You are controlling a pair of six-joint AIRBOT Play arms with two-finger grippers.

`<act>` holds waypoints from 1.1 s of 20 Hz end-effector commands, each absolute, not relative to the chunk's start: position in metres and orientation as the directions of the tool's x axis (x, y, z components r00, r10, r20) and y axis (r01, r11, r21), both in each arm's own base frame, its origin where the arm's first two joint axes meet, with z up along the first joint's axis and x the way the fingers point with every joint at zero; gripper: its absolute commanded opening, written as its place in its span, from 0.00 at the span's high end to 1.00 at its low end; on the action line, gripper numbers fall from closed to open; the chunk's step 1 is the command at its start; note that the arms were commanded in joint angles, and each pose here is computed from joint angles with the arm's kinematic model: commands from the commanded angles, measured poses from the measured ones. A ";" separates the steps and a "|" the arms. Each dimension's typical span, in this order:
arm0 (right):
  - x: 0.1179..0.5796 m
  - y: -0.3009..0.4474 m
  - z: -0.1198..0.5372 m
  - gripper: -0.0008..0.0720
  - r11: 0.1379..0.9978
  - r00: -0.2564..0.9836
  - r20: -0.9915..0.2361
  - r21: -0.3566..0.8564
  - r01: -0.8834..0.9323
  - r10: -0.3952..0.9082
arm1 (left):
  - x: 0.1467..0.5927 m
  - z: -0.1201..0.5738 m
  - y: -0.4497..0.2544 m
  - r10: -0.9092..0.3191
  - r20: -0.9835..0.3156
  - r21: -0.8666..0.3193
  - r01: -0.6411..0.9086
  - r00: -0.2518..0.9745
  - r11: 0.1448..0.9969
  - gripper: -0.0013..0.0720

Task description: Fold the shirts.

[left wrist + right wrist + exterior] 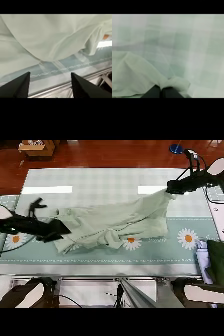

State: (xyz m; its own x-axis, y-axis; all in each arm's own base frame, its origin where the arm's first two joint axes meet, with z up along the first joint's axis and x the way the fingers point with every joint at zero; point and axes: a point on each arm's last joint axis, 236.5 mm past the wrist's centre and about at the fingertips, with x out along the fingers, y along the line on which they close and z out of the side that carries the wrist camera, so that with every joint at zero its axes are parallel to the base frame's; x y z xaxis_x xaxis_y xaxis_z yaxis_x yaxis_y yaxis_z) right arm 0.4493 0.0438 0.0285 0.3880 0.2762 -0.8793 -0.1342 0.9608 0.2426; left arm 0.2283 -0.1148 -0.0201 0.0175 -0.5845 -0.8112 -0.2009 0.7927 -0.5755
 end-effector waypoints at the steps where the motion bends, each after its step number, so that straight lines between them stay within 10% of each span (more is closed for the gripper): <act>1: 0.445 0.043 0.026 0.94 0.962 0.368 -0.890 0.232 -0.147 0.271 | 0.209 -0.051 -0.142 -0.576 -0.817 -0.555 -0.216 -0.042 0.803 0.17; 9: 0.439 0.043 0.024 0.94 0.960 0.345 -0.898 0.235 -0.149 0.273 | 0.203 -0.084 -0.182 -0.583 -0.803 -0.552 -0.211 -0.128 0.807 0.17; 14: 0.439 0.044 0.024 0.94 0.960 0.342 -0.899 0.236 -0.149 0.274 | 0.251 -0.096 -0.179 -0.554 -0.830 -0.551 -0.265 0.068 0.792 0.19; 17: 0.437 0.044 0.023 0.94 0.960 0.337 -0.900 0.237 -0.149 0.275 | 0.258 -0.092 -0.190 -0.597 -0.797 -0.597 -0.276 0.093 0.753 0.64; 22: 0.429 0.040 0.019 0.94 0.963 0.301 -0.918 0.219 -0.154 0.257 | 0.238 -0.069 -0.212 -0.691 -0.723 -0.677 -0.200 -0.002 0.708 0.65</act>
State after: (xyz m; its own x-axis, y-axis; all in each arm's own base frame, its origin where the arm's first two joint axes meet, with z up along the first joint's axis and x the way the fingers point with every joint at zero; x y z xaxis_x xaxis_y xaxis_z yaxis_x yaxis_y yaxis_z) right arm 0.4342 0.0422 0.0220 0.3245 0.2692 -0.9068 -0.1513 0.9611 0.2312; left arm 0.2470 -0.1987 -0.0827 0.0421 -0.6367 -0.7700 -0.2405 0.7415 -0.6263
